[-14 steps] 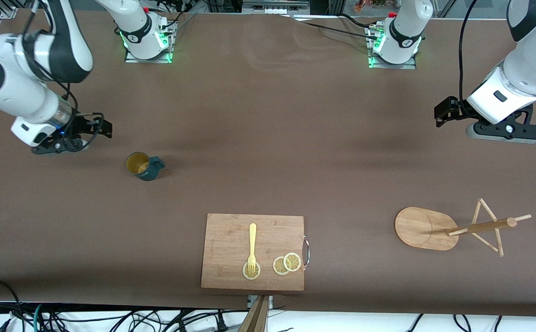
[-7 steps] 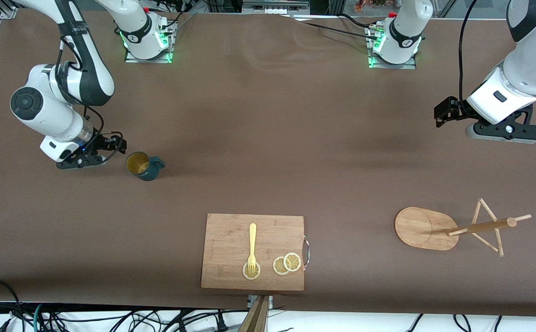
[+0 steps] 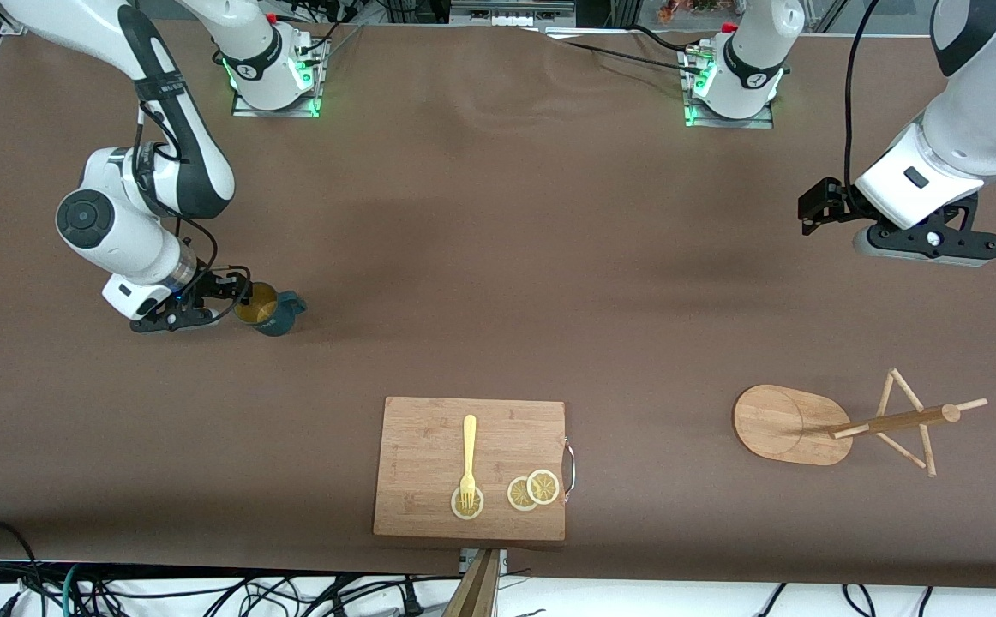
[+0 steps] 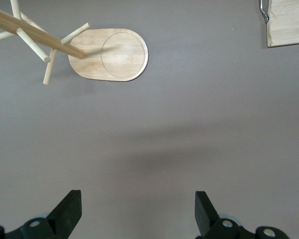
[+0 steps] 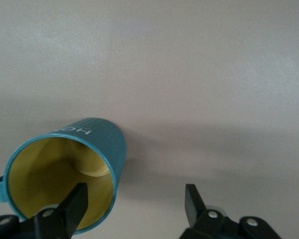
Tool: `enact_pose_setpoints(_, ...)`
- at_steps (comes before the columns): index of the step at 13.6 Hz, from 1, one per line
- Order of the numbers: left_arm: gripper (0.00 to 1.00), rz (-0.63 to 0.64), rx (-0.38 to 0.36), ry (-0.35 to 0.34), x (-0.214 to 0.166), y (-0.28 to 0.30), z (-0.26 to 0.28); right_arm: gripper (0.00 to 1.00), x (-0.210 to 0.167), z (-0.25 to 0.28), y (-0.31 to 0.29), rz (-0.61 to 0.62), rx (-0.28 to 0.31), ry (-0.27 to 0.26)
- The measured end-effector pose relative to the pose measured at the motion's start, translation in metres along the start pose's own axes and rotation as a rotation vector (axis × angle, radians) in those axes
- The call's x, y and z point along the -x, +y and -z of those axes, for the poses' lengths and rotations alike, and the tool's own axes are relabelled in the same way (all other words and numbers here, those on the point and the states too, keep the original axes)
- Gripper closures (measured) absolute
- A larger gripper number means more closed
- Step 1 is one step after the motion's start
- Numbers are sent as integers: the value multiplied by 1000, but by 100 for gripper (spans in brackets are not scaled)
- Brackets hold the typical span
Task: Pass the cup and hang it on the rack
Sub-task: 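Move the right gripper down to the teal mug, then close the right gripper on the teal mug rim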
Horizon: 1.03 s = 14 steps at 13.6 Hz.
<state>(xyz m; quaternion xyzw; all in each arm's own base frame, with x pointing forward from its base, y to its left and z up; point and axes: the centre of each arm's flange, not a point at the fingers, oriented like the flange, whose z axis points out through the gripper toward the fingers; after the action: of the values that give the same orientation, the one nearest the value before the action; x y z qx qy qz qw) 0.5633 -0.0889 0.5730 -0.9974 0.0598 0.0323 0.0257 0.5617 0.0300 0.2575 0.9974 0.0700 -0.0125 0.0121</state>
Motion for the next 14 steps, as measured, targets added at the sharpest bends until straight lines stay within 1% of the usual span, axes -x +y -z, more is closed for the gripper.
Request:
enact_pose_setpoints(1,0,0,0,0,0,0,0,22,1,-3,0,-15,-1,-6)
enact_pose_setpoints(2,0,0,0,0,0,0,0,22,2,-6,-3,-30,-2,-12)
enact_pose_setpoints(3,0,1,0,0,0,0,0,28,3,-8,-9,-37,-5,-17)
enact_pose_setpoints(5,0,2,0,0,0,0,0,56,3,-10,-21,-42,-9,-20)
enact_pose_setpoints(6,0,2,0,0,0,0,0,65,3,-9,-23,-42,-9,-19)
enact_pose_setpoints(7,0,2,0,0,0,0,0,77,3,-9,-23,-44,-9,-19)
enact_pose_setpoints(9,0,2,0,0,0,0,0,95,2,-8,-23,-63,-9,-16)
enact_pose_setpoints(12,0,0,-1,-10,1,0,-1,96,-2,-4,-29,-59,-11,-8)
enact_pose_setpoints(14,0,-10,-1,-16,2,6,-1,96,-13,13,-46,-71,-18,-13)
